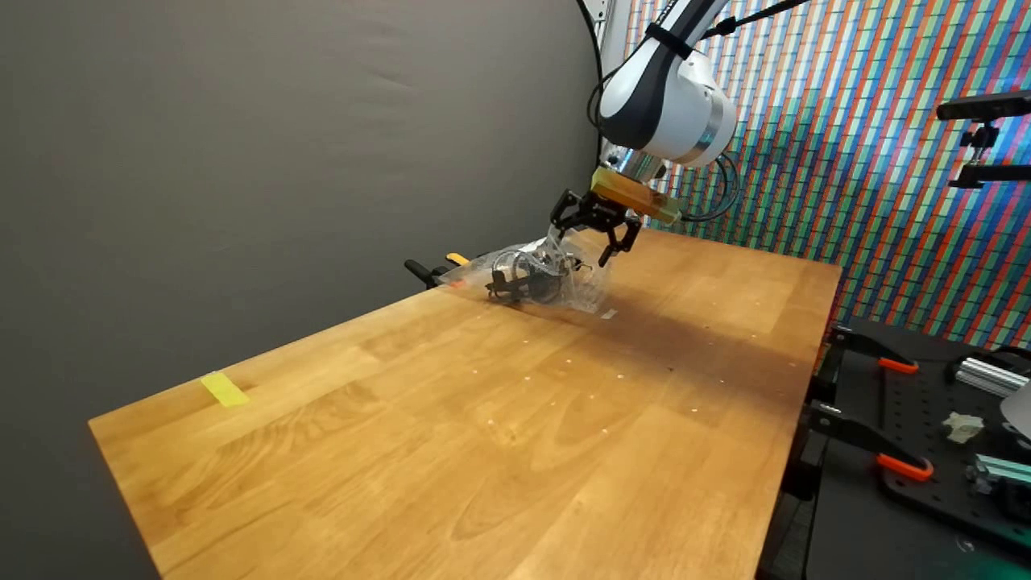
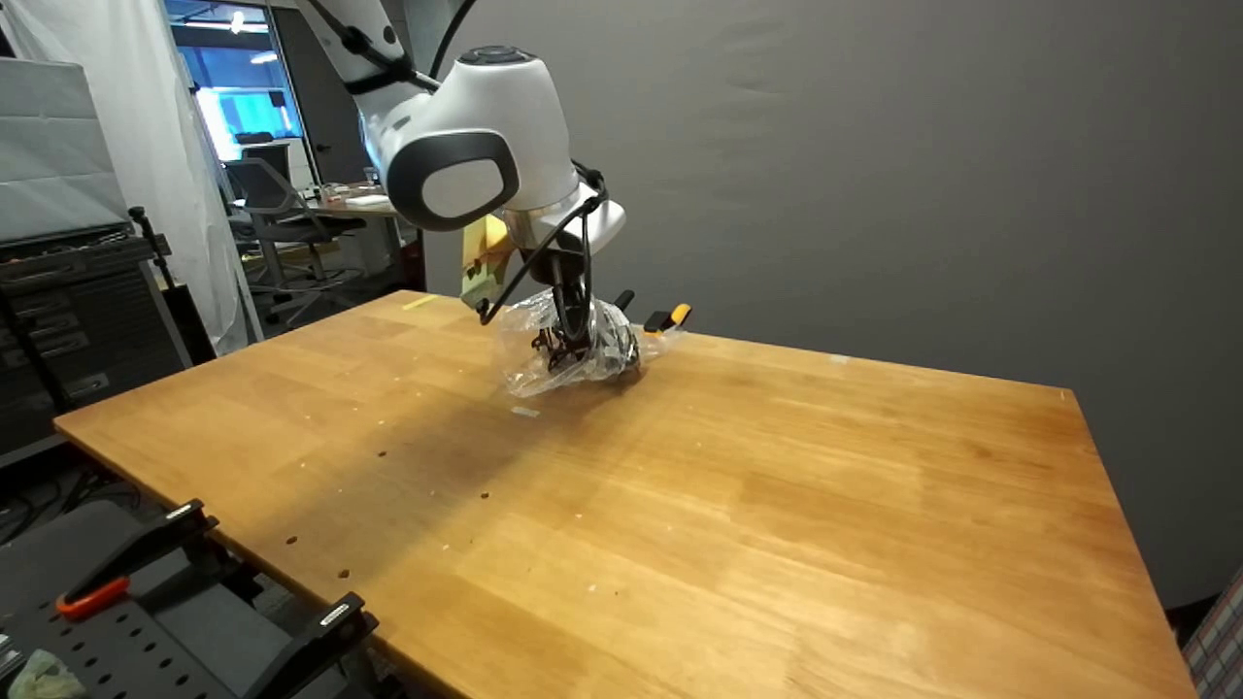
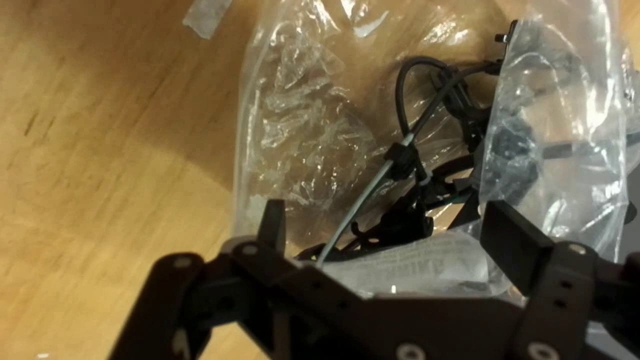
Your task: Remove the black thing from the plastic bag
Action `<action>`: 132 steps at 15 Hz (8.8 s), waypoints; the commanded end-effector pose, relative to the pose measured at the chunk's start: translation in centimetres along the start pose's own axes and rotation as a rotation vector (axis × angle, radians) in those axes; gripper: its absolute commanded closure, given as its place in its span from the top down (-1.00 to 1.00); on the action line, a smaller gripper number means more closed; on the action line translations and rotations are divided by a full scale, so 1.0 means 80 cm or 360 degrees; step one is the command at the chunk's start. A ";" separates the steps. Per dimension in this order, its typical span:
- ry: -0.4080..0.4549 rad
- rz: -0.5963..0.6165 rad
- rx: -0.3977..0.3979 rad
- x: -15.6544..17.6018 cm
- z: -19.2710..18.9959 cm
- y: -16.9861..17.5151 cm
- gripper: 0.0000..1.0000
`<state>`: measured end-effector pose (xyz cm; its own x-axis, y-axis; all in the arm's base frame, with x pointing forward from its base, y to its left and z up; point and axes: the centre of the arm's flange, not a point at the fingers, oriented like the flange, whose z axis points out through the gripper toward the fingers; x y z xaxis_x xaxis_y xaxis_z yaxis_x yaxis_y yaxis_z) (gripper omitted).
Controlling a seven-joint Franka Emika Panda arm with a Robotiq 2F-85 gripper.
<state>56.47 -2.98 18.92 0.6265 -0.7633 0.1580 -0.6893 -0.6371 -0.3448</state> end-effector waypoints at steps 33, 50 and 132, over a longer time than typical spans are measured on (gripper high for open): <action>0.0040 -0.0001 0.0056 -0.078 -0.051 0.019 -0.89; -0.0398 -0.0266 -0.0038 -0.161 -0.285 0.047 -0.91; 0.0404 -0.0289 -0.0587 0.178 -0.212 0.151 1.00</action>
<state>52.36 -25.89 29.20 0.7280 -0.5748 0.3737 -0.6547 -0.7445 0.1303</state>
